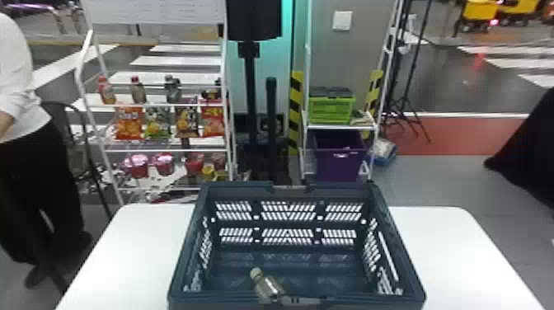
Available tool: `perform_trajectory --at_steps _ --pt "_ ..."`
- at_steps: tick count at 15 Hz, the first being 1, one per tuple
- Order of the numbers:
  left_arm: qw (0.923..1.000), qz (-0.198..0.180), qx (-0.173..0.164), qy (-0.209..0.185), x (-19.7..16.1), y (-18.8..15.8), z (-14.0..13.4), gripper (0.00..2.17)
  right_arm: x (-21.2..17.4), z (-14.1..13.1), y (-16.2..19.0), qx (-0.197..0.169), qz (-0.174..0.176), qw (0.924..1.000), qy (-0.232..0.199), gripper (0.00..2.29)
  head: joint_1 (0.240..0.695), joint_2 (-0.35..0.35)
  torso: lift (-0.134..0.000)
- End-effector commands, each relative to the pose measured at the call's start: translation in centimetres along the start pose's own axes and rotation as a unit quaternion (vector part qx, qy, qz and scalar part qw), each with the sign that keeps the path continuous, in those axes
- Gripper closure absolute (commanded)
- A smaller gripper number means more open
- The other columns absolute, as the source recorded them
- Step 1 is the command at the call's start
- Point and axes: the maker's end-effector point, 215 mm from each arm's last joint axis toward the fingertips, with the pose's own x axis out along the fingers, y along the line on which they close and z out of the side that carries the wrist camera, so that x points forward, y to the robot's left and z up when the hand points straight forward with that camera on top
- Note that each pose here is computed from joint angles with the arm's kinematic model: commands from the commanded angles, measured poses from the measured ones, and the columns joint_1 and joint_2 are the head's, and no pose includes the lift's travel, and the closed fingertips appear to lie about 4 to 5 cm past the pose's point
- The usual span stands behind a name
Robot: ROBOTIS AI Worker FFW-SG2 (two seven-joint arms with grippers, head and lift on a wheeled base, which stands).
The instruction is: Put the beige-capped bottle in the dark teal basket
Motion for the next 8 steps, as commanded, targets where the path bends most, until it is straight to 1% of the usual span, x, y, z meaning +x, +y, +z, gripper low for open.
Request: perform_trajectory --at_steps 1,6,8 --pt "1.0000 0.000 0.000 0.000 -0.04 -0.01 0.00 0.16 -0.06 -0.07 -0.18 0.001 -0.002 1.0000 0.001 0.05 0.499 0.000 0.000" --pt "1.0000 -0.001 0.000 0.001 -0.13 -0.03 -0.02 0.16 -0.26 -0.14 -0.21 -0.001 0.002 1.0000 0.003 0.06 0.499 0.000 0.000" --pt "1.0000 -0.001 0.001 0.001 -0.14 -0.05 -0.01 0.16 -0.44 -0.49 -0.51 -0.002 0.000 0.9999 0.010 0.06 0.499 0.000 0.000"
